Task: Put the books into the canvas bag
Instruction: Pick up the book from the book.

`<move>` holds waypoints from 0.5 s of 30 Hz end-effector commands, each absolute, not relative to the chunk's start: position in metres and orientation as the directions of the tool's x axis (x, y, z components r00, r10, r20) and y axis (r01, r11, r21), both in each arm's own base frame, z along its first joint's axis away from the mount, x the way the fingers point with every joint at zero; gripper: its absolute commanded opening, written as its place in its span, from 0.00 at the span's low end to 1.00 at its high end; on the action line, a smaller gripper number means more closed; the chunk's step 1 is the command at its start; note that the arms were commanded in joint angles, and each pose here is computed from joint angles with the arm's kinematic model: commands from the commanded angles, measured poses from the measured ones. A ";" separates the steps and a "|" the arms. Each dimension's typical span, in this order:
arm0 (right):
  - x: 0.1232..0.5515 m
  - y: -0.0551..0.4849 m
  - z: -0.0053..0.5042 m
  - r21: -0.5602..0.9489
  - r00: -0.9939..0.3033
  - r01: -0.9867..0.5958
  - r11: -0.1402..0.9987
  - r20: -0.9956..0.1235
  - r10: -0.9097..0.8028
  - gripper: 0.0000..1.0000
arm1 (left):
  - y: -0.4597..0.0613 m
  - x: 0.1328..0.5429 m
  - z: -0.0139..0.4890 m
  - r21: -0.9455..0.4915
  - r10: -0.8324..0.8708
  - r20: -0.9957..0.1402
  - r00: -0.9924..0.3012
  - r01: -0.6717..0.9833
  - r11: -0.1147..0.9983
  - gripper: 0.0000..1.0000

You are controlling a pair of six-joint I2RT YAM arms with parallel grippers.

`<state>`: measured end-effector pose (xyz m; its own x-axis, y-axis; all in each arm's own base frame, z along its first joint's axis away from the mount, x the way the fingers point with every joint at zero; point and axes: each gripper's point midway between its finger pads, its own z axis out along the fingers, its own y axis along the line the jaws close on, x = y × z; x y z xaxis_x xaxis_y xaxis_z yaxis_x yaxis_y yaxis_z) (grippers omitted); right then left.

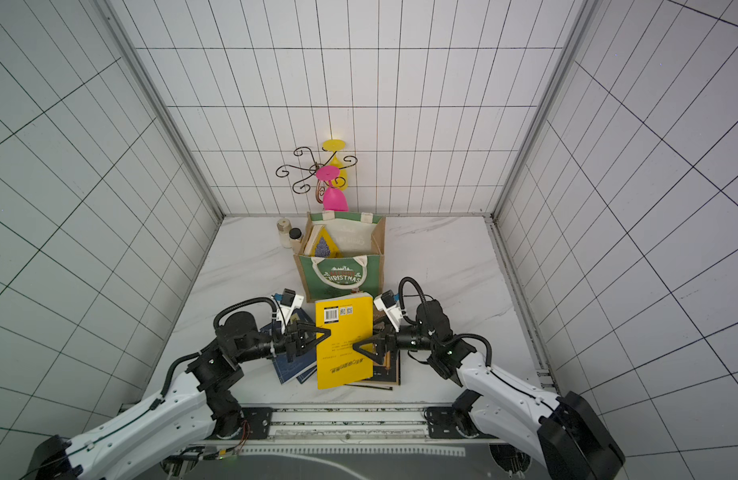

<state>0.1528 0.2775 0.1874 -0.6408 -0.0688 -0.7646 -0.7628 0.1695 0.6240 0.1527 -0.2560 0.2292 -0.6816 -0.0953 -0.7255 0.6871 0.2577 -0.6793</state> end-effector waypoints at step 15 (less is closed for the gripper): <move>0.176 0.292 0.188 0.610 -0.624 -0.777 0.158 -0.778 -0.066 0.99 | -0.251 0.126 0.292 -0.606 -0.135 -0.795 -0.592 0.788 0.111 0.00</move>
